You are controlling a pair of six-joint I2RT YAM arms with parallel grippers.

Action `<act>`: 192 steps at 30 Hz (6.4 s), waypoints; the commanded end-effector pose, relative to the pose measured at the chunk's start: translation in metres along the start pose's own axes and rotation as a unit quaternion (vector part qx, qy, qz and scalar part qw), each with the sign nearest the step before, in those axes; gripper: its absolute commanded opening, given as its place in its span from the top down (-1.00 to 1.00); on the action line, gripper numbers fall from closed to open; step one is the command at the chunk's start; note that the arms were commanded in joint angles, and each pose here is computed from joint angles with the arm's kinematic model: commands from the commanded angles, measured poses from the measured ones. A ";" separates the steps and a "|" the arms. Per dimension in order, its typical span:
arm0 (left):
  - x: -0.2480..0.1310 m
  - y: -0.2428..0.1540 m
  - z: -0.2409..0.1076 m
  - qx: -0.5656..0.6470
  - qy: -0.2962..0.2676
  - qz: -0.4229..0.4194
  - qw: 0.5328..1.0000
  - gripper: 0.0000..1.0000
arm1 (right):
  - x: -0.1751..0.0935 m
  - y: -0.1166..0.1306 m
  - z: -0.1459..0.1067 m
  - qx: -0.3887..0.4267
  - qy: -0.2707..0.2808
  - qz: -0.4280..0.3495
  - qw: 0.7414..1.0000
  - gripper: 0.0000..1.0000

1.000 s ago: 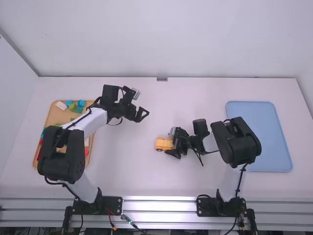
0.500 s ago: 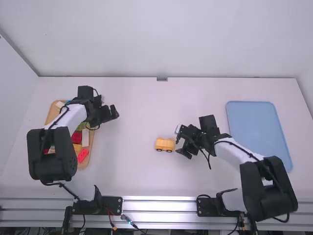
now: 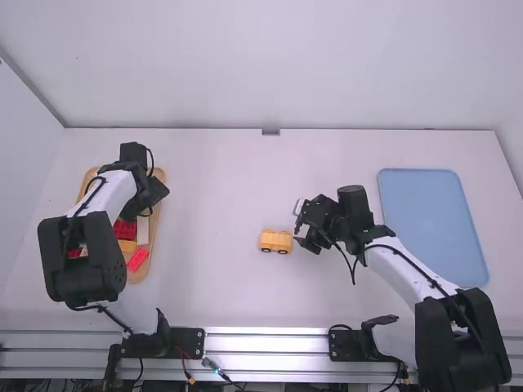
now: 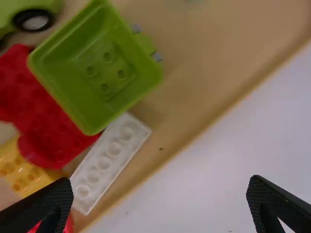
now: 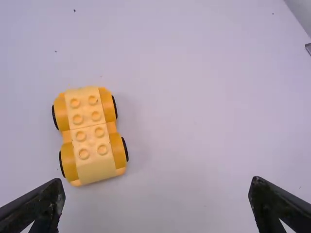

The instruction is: Assemble lego blocks to make yellow taxi

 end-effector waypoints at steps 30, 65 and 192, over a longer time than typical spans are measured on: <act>0.029 0.110 -0.051 -0.252 0.108 0.119 0.954 -0.25 | -0.004 -0.008 0.016 -0.013 -0.022 -0.013 1.000 -0.98; 0.059 0.099 -0.057 -0.198 0.080 0.068 0.974 0.04 | -0.004 -0.007 0.015 -0.012 -0.019 -0.010 1.000 -0.98; 0.062 0.098 -0.054 -0.065 -0.159 0.101 0.980 0.78 | -0.001 0.002 0.014 -0.013 -0.013 0.003 1.000 -0.98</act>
Point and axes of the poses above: each hand's point on the last joint's axis, 136 mm out from that joint toward the fingers, its own x axis out along the fingers, its own y axis along the line the jaws close on, z = x × y, the point moved 2 cm from there along -x, back along the fingers, and after that the axes turned 10 degrees about x, right-handed, at the moved point
